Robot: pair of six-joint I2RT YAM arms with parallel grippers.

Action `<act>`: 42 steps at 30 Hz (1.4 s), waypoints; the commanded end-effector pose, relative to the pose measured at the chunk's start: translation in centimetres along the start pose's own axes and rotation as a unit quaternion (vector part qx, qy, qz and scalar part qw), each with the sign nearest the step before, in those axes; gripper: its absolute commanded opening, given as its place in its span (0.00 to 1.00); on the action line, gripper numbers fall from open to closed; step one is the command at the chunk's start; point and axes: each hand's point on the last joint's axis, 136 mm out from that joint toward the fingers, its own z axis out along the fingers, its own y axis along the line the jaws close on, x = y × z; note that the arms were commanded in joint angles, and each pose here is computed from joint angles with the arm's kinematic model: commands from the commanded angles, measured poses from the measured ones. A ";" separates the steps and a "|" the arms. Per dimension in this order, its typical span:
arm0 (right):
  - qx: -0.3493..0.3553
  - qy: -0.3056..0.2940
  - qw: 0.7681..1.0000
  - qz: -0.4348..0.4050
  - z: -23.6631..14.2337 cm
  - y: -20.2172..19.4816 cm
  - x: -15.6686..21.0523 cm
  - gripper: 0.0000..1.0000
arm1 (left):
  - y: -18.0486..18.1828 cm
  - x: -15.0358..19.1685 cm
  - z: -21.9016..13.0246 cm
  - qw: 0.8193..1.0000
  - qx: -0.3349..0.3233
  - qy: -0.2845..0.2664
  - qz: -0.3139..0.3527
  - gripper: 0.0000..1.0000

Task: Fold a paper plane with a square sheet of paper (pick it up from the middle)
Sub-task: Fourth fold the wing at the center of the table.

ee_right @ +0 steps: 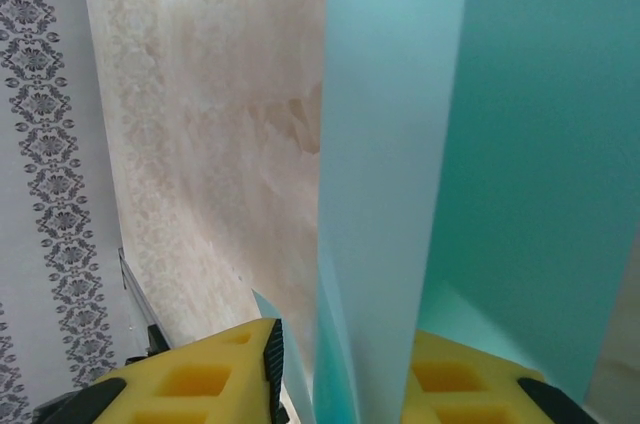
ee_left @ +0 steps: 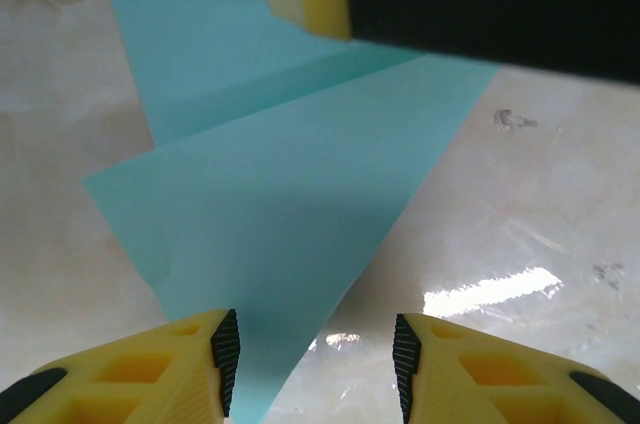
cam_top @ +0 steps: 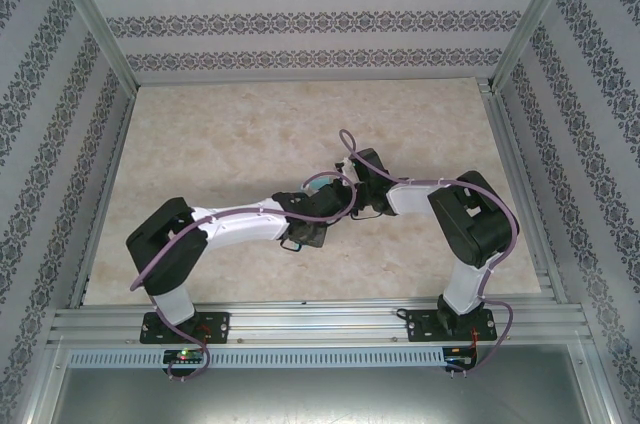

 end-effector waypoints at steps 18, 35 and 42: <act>-0.022 -0.007 1.000 -0.001 -0.8 1.1 -0.9 0.23 | 1.8 1.1 1.1 0.995 -0.094 -0.011 0.019 0.34; -0.023 -0.008 1.000 0.014 -0.4 0.9 -1.0 0.09 | 2.1 1.2 1.1 0.995 -0.090 -0.016 0.024 0.32; -0.021 -0.006 1.000 0.016 -0.3 0.6 -0.8 0.10 | 1.8 1.0 1.1 0.996 -0.085 -0.021 0.018 0.32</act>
